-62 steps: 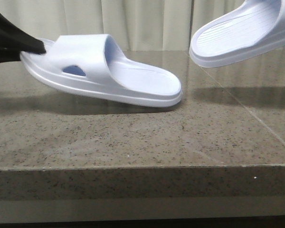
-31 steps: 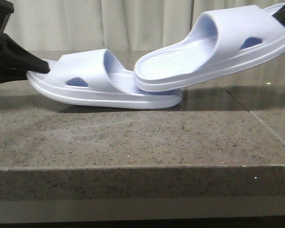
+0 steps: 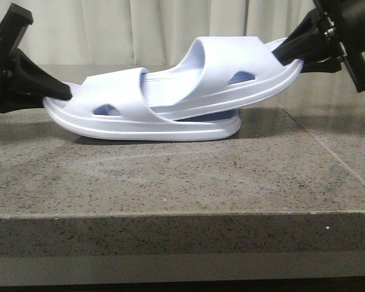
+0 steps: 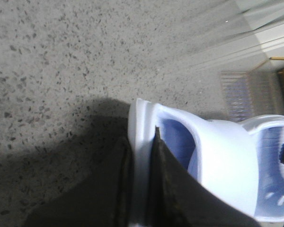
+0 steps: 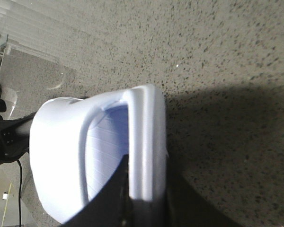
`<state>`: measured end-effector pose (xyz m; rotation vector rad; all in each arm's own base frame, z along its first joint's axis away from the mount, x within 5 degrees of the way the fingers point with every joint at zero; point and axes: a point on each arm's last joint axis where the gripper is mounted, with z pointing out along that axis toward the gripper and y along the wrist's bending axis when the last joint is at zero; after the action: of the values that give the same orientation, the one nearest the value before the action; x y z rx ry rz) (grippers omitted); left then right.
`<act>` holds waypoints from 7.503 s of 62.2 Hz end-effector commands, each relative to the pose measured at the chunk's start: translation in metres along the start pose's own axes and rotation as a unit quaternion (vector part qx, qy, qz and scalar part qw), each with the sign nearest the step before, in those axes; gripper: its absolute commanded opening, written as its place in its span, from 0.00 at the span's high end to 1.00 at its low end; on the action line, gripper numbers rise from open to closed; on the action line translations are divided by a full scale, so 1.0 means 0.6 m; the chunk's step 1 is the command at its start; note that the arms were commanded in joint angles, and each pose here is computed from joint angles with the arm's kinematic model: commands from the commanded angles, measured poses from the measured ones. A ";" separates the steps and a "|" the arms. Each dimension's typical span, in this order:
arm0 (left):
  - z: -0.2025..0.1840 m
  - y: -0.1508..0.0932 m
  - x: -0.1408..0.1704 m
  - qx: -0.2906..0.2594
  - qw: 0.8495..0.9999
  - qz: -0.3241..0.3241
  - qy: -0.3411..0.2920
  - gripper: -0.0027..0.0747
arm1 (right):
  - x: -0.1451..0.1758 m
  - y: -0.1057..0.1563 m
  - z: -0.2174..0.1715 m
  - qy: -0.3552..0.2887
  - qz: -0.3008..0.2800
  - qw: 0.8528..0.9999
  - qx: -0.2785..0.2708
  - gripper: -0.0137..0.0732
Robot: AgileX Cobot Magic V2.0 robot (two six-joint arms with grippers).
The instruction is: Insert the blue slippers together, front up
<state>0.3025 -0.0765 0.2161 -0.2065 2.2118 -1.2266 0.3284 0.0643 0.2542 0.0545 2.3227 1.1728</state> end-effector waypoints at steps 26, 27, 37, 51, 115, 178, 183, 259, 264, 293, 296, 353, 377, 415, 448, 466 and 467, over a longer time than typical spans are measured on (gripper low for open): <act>-0.001 -0.043 -0.005 0.054 0.998 0.010 -0.008 0.99 | 0.023 0.041 0.056 0.038 -0.011 0.998 -0.041 0.92; -0.001 -0.043 -0.005 0.054 0.998 0.010 -0.008 0.99 | 0.023 0.041 0.056 0.038 -0.011 0.998 -0.040 0.92; -0.001 -0.043 -0.005 0.054 0.998 0.010 -0.008 0.99 | 0.021 0.043 0.049 0.032 -0.030 0.999 -0.027 0.90; -0.001 -0.044 -0.005 0.057 0.998 0.010 -0.007 0.99 | 0.017 0.056 0.024 0.011 -0.085 0.996 0.013 0.66; -0.001 -0.046 -0.004 0.063 0.998 0.010 -0.004 0.99 | 0.014 0.094 -0.152 -0.060 -0.184 0.966 0.173 0.23; -0.039 -0.087 -0.043 -0.024 0.990 0.137 0.022 0.30 | 0.041 0.138 -0.191 -0.069 -0.214 0.962 0.153 0.23; -0.061 -0.104 -0.053 -0.073 0.983 0.168 0.024 0.30 | 0.042 0.138 -0.191 -0.068 -0.214 0.962 0.153 0.23; -0.375 -0.180 0.119 -0.371 0.866 0.321 -0.094 0.30 | 0.271 0.150 -0.350 -0.110 -0.248 0.899 0.344 0.35; -0.375 -0.181 0.117 -0.369 0.865 0.323 -0.100 0.30 | 0.271 0.150 -0.350 -0.110 -0.248 0.899 0.344 0.35; -0.374 -0.184 0.115 -0.360 0.868 0.324 -0.111 0.90 | 0.271 0.150 -0.350 -0.110 -0.247 0.900 0.343 0.84; -0.374 -0.185 0.115 -0.359 0.868 0.324 -0.111 0.96 | 0.270 0.150 -0.349 -0.110 -0.246 0.900 0.342 0.89; -0.374 -0.184 0.123 -0.347 0.870 0.328 -0.124 0.99 | 0.274 0.154 -0.345 -0.105 -0.237 0.910 0.323 0.92; -0.358 -0.095 0.214 -0.243 0.809 0.392 -0.365 0.99 | 0.274 0.154 -0.345 -0.105 -0.237 0.911 0.322 0.92; -0.326 0.006 0.285 -0.196 0.786 0.376 -0.451 0.99 | 0.274 0.154 -0.345 -0.103 -0.237 0.911 0.322 0.92; -0.326 0.006 0.284 -0.196 0.786 0.374 -0.451 0.99 | 0.274 0.154 -0.345 -0.103 -0.237 0.911 0.322 0.92; -0.326 0.006 0.284 -0.196 0.786 0.374 -0.451 0.99 | 0.274 0.154 -0.345 -0.103 -0.237 0.911 0.322 0.92; -0.326 0.006 0.284 -0.196 0.786 0.374 -0.451 0.99 | 0.274 0.154 -0.345 -0.103 -0.237 0.911 0.322 0.92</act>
<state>0.0559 -0.0031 0.2130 -0.0161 1.4749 -0.1081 0.0675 0.0132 0.3417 -0.1512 2.3151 0.1359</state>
